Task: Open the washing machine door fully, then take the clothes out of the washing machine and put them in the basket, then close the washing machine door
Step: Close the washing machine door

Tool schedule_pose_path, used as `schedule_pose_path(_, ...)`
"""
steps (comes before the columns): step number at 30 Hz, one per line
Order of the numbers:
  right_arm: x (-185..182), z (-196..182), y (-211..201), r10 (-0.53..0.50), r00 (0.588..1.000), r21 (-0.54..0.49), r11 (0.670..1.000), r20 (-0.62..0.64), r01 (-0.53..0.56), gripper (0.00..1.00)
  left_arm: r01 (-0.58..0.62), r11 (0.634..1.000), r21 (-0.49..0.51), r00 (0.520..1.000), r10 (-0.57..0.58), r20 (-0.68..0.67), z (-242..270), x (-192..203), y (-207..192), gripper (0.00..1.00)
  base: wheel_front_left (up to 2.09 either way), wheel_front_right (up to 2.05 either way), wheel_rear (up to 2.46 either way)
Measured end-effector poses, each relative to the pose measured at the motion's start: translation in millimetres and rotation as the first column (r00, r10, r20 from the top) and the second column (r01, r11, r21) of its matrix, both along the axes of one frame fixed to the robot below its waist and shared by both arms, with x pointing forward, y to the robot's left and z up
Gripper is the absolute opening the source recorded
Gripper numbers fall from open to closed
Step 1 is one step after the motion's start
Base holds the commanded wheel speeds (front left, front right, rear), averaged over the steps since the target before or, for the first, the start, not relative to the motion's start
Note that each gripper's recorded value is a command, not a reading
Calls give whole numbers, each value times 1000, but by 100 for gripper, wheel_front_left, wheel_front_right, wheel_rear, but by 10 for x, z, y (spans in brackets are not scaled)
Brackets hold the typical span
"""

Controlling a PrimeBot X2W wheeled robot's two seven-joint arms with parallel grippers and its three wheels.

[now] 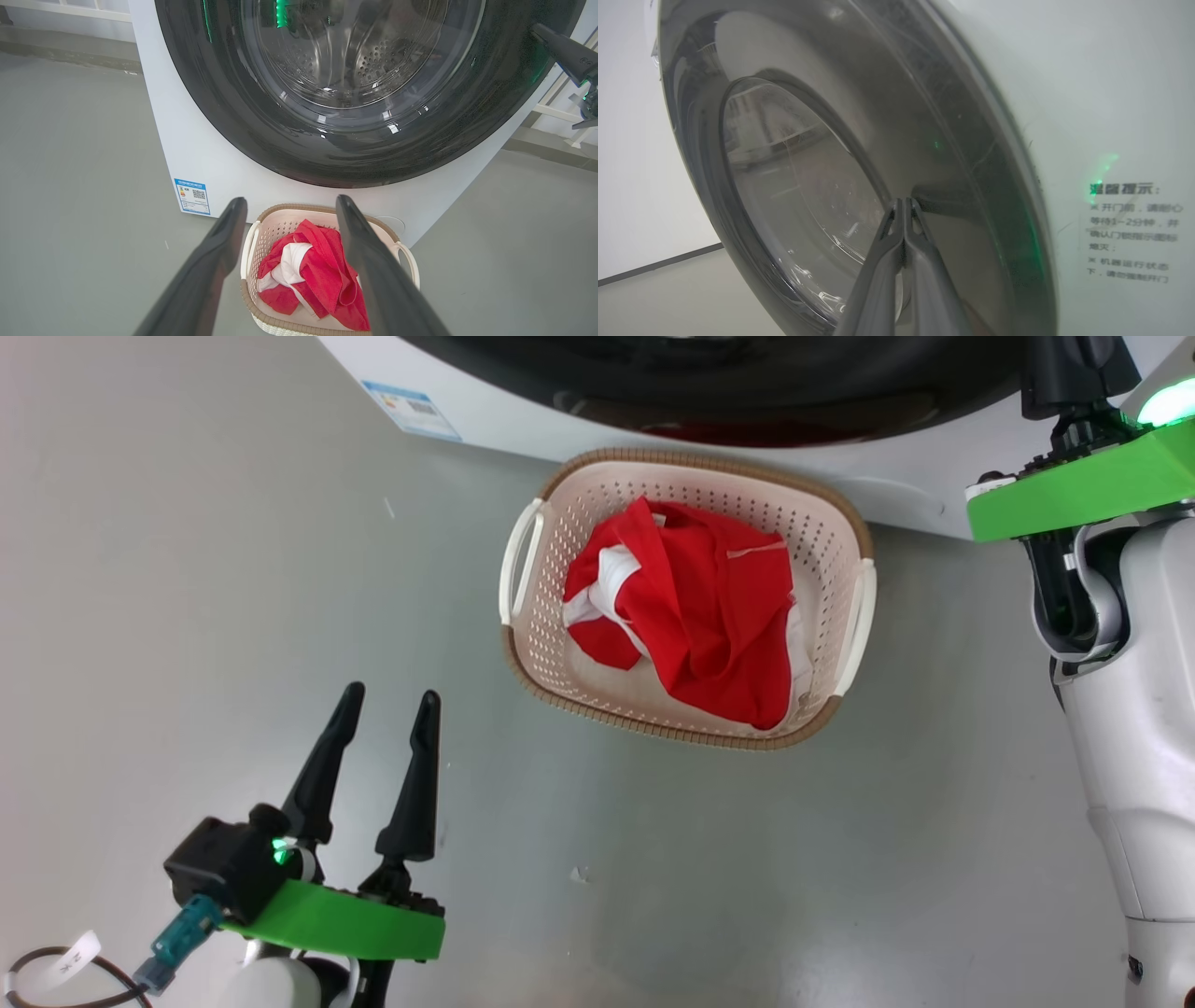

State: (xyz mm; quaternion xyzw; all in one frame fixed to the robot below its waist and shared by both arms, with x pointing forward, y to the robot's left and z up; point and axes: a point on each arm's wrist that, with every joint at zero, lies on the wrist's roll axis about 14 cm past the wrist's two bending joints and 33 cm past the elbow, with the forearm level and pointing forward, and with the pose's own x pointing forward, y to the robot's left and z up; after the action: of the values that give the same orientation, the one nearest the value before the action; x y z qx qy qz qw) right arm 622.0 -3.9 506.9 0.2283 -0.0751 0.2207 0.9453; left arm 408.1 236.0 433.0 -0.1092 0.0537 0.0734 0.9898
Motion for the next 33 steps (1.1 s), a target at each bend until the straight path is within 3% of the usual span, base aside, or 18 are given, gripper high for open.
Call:
schedule_pose_path(6, -157, 76, 54, 31, 999, -37, 999, 12, -30, 0, 1, 1000, -5, 1000, -1, 22, 85, -22, -10, 100, 0, 0, 0)
schedule_pose_path(7, -220, 36, 67, 40, 999, -46, 998, 0, -40, 7, 0, 1000, -5, 1000, 0, 27, 105, -29, -6, 100, 0, 0, 0)
schedule_pose_path(8, -294, -15, 82, 50, 999, -55, 997, -16, -51, 16, -2, 1000, -6, 999, 3, 32, 123, -39, -2, 100, 0, 0, 0)
schedule_pose_path(10, -523, -161, 77, 70, 996, -86, 994, -60, -75, 93, -4, 1000, -8, 999, 4, 32, 138, -121, -5, 100, 0, 0, 0)
schedule_pose_path(11, -594, -188, 68, 74, 995, -94, 992, -70, -80, 100, -2, 1000, -8, 1000, 2, 29, 136, -154, -10, 100, 0, 0, 0)
schedule_pose_path(19, -1061, -256, -173, 49, 992, -135, 989, -115, -64, 100, 4, 1000, -4, 999, -4, 34, 183, -338, 12, 100, 0, 0, 0)
schedule_pose_path(33, -1909, -510, -934, -115, 967, -202, 977, -225, 69, 100, 63, 998, -5, 996, -63, 58, 267, -528, -109, 100, 0, 0, 0)
